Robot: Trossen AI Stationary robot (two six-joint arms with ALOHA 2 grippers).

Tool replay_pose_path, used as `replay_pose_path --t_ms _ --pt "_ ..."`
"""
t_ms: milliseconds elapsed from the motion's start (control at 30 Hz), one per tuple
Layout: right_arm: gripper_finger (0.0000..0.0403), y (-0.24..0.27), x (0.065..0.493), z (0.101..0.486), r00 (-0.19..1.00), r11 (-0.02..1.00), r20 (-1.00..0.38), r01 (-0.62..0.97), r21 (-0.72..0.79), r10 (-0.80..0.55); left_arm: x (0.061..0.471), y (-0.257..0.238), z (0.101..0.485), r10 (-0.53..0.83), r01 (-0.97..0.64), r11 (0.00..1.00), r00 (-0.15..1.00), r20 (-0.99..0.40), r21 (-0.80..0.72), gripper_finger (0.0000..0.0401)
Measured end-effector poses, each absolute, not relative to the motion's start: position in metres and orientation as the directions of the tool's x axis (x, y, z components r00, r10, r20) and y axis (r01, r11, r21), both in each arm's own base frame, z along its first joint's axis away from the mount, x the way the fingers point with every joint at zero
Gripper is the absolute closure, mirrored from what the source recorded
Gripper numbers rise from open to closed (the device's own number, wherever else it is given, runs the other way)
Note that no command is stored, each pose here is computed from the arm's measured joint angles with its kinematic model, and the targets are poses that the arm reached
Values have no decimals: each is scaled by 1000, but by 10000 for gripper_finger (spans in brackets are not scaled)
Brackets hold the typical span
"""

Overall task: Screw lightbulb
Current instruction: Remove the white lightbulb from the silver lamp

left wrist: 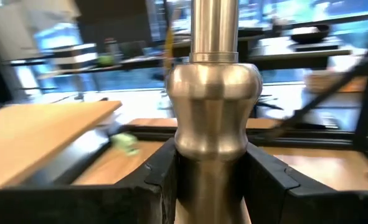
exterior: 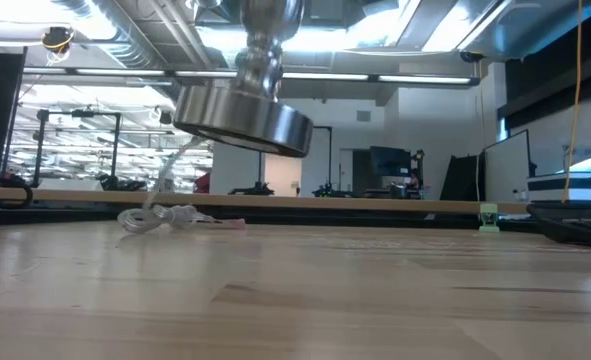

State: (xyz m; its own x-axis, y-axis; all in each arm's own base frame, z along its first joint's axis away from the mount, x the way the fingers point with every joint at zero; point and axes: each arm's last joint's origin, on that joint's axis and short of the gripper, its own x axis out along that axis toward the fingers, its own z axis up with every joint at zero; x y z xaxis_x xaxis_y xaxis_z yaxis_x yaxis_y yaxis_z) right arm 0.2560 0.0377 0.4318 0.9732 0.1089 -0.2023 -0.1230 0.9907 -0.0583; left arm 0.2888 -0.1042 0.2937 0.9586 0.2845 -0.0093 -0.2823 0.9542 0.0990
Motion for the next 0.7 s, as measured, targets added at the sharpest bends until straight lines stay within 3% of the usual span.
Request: replay_pose_path --t_ms 167,333,467,633,700 --pt "33 35 260 430 986 997 -166 -8 -81 -6 287 -98 295 486 -482 867 874 0 127 282" --pt "33 33 270 435 994 991 3 110 -71 -111 283 -90 294 680 -666 718 733 -2 202 282" --pt "33 33 285 434 979 980 82 191 -47 -187 283 -85 294 735 -718 663 678 -2 214 282" --pt "33 38 313 425 968 979 163 200 -51 -189 284 -78 294 768 -755 629 640 -2 184 282" --pt "33 37 323 419 948 963 187 269 -29 -259 284 -77 294 779 -765 617 627 -2 185 282"
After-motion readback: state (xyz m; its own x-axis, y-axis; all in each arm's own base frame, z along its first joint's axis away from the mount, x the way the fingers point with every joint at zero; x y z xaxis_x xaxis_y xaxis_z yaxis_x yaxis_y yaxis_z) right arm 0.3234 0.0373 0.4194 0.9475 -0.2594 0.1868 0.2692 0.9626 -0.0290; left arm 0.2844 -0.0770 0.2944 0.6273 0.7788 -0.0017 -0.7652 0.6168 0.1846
